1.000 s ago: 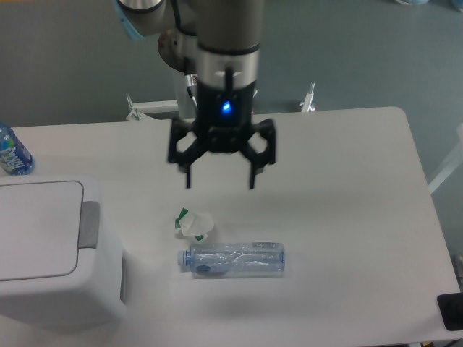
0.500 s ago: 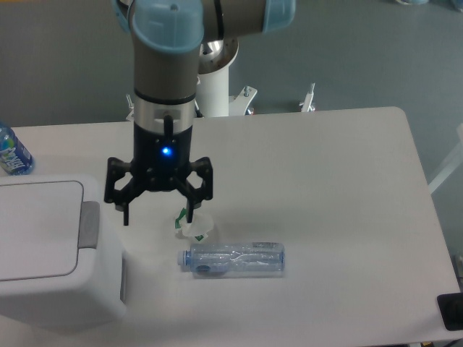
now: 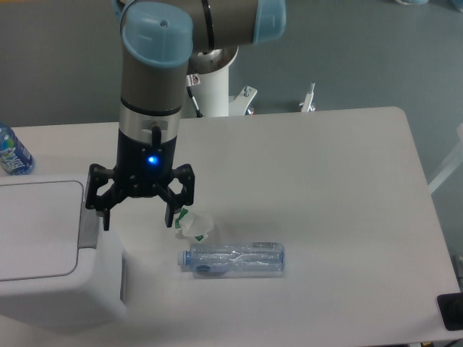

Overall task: Open the trash can
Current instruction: 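Press the gripper fingers against the lid edge to swing it open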

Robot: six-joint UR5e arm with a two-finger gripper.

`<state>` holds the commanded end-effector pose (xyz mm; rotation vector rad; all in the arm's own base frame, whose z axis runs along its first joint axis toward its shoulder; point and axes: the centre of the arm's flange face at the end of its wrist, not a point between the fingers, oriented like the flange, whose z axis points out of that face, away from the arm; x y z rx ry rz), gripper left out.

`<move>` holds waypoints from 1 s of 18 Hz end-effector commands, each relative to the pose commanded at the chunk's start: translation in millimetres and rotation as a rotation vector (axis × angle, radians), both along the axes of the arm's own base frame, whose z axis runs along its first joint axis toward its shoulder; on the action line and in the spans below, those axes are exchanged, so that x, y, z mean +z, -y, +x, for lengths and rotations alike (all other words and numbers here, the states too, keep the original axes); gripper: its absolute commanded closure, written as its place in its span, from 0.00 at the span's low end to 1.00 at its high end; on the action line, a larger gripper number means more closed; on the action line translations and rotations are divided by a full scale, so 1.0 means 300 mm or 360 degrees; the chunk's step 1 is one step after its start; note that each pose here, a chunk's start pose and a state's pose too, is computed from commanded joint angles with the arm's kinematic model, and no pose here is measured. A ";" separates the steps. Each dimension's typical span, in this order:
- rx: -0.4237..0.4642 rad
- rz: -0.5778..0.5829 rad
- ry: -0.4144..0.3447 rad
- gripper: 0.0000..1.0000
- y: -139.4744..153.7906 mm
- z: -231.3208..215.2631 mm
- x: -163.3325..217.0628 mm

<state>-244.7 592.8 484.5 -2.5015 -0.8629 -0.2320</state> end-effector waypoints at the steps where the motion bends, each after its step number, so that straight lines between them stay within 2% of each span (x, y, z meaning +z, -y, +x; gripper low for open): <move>1: 0.0000 0.0000 0.0000 0.00 0.000 0.000 0.000; 18: -0.0034 -0.0007 -0.0002 0.00 -0.031 0.031 -0.029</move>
